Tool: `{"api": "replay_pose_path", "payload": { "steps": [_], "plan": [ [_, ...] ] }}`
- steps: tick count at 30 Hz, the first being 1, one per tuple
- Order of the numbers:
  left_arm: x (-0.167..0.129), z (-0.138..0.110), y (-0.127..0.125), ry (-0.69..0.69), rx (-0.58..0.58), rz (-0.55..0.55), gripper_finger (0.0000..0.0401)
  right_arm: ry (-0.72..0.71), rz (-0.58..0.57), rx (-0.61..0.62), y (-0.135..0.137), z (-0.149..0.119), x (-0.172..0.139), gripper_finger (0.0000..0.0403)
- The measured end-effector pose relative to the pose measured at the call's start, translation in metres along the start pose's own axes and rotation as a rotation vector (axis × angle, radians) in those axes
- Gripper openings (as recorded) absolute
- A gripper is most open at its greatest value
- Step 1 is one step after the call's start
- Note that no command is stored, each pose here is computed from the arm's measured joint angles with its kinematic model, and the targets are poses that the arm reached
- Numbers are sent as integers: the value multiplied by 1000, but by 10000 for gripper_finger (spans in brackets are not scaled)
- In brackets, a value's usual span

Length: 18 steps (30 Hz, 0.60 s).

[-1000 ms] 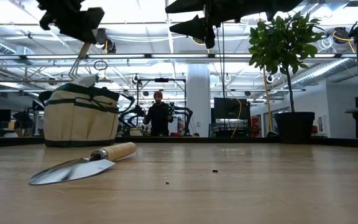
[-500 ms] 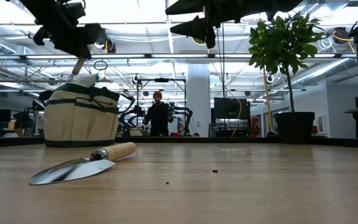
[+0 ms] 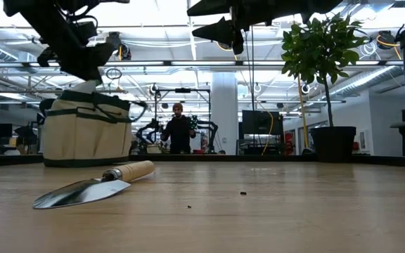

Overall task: Pick & Place Garden tools in Gardening bag
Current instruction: Put the hand rake into the gardening bag

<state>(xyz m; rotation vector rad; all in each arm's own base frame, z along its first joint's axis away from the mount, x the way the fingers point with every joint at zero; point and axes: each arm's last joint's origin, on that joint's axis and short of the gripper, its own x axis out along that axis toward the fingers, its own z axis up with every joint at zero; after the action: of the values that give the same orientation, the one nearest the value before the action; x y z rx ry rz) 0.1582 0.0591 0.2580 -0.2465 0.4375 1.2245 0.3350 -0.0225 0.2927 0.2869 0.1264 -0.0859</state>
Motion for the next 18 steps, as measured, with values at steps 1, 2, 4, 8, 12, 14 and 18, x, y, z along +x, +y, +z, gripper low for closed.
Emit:
{"api": "replay_pose_path", "payload": {
  "steps": [1, 2, 4, 8, 12, 14, 18],
  "plan": [
    [0, 3, -2, -21, 2, -16, 66, -1, 0, 0, 0, 0, 0, 226],
    [1, 8, -3, -50, -1, -27, 66, -2, 1, 0, 0, 0, 0, 226],
    [2, 12, -4, -78, 21, -27, 66, -4, 1, 0, 0, 0, 0, 226],
    [6, 12, -3, -50, 55, -42, 66, -4, 0, 0, 0, 0, 0, 226],
    [10, 8, -5, -6, 77, -53, 66, -4, -1, 0, 0, 0, 0, 226],
    [13, 5, -8, 25, 73, -70, 66, -5, -1, -2, 0, 0, 0, 226],
    [20, -1, -16, 79, 89, -90, 66, -7, 0, -10, 0, 1, 0, 226]
  ]
}}
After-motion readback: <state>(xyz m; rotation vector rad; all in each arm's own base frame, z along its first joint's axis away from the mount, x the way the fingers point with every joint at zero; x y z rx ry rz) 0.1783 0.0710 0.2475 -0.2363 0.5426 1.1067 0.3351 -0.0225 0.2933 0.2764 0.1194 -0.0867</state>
